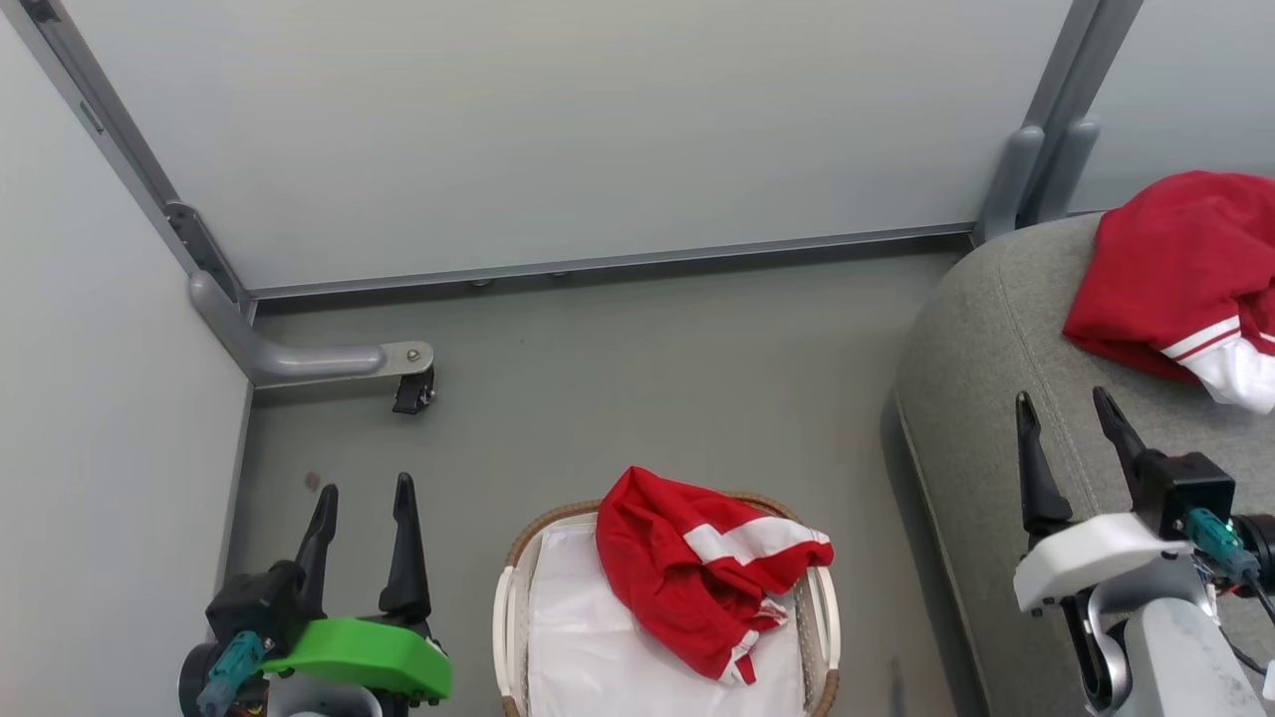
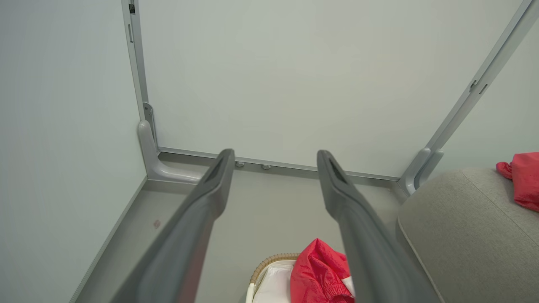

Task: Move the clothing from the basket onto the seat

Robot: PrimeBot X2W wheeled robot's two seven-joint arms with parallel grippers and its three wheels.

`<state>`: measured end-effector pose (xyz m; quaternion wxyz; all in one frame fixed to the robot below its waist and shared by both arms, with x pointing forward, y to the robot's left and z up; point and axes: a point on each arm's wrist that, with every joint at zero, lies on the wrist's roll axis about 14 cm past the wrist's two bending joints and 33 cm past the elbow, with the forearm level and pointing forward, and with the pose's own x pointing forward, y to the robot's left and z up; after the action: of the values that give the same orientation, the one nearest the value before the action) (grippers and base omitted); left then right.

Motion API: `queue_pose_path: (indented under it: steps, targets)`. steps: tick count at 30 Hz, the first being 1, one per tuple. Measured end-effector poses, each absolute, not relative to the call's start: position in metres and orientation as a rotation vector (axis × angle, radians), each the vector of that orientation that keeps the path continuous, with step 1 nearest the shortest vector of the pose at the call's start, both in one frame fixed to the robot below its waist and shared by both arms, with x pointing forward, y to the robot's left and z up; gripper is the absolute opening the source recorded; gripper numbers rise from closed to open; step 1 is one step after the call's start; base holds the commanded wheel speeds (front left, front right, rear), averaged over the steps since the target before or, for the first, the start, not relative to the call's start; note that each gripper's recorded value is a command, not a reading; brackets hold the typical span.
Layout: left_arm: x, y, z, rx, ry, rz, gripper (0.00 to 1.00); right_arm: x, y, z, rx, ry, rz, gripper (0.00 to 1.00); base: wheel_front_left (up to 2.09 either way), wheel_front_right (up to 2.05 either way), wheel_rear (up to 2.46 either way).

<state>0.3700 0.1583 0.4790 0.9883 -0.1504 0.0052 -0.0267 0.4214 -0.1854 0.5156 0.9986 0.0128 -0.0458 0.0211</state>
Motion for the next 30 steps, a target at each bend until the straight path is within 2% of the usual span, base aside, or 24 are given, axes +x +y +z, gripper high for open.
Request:
queue_pose_path:
  steps: [6, 30]
  targets:
    - [0.360, 0.159, 0.475, -0.303, 0.021, -0.050, 1.00, 0.406, -0.174, 0.503, 0.044, -0.060, 0.076, 1.00, 0.00, 0.00, 0.00]
    - [0.357, 0.151, 0.475, -0.302, 0.024, -0.075, 1.00, 0.401, -0.163, 0.504, 0.035, -0.061, 0.111, 1.00, 0.00, 0.00, 0.00]
